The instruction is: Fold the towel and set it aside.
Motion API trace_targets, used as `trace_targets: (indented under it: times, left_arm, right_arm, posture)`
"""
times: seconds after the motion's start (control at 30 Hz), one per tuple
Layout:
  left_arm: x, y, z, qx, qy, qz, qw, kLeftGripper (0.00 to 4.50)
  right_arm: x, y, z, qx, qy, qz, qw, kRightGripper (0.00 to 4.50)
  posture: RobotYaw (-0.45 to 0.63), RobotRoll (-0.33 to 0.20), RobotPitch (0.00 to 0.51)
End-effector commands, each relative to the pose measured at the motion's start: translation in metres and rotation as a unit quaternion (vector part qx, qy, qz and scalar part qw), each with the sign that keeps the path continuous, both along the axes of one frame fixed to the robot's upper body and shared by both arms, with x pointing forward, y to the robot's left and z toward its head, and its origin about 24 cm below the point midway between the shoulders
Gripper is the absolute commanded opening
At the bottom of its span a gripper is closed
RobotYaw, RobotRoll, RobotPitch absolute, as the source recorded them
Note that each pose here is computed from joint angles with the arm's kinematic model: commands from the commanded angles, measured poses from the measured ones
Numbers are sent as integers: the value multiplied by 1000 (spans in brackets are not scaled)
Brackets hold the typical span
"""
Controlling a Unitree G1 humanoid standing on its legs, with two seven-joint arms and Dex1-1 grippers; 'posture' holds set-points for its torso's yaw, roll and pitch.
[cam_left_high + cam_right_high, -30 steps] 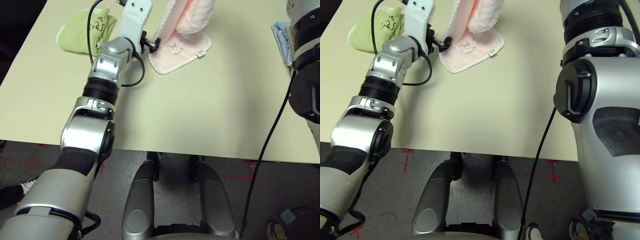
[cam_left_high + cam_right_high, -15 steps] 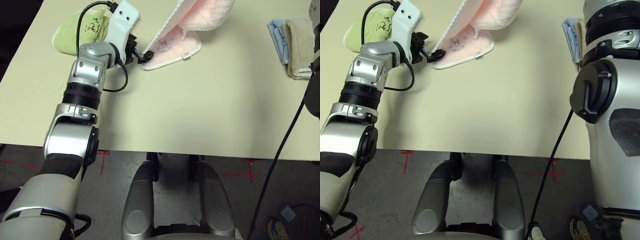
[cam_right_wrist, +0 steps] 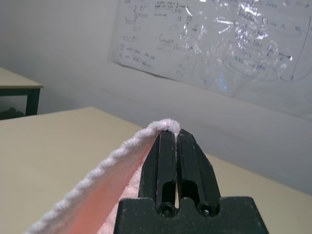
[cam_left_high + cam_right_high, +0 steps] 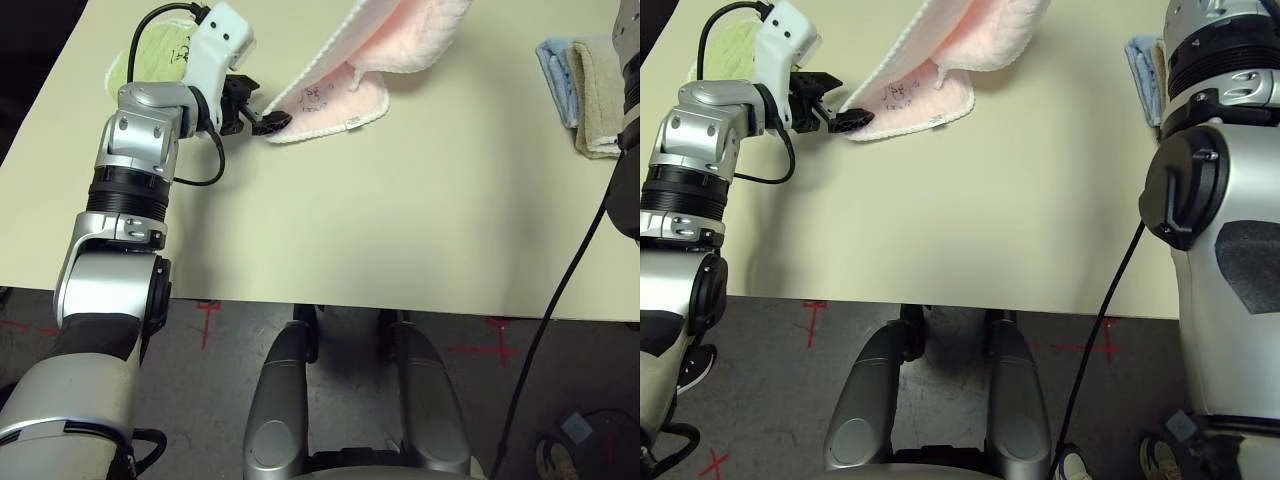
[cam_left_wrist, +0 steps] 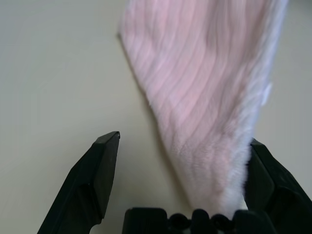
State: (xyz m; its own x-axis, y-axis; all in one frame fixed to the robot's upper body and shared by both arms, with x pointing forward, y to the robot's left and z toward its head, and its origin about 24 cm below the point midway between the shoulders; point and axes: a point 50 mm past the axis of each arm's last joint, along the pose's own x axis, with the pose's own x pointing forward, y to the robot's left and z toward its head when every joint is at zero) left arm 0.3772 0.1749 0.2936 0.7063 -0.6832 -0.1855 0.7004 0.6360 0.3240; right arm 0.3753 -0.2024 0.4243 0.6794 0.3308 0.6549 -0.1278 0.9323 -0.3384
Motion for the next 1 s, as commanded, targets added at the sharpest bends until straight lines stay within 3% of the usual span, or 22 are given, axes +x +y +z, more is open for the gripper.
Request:
trace_targets:
  times: [0.03, 0.47, 0.8, 1.0]
  left_arm:
    - [-6, -3, 5, -21, 9, -22, 999, 4500]
    - [-24, 16, -15, 94, 60, -29, 993, 4500]
    - [-23, 13, -15, 100, 56, -8, 993, 4346]
    - [-19, 13, -19, 104, 49, 9, 993, 2225]
  right_arm:
    - [-1, -8, -1, 3, -3, -17, 1000, 19]
    - [-1, -4, -1, 1, -3, -8, 1000, 19]
    - [1, -2, -3, 0, 2, -2, 1000, 5]
    - [1, -1, -4, 0, 2, -1, 1000, 0]
  posture:
    - [22, 0, 416]
    - [30, 0, 418]
    - [33, 0, 417]
    - [31, 0, 418]
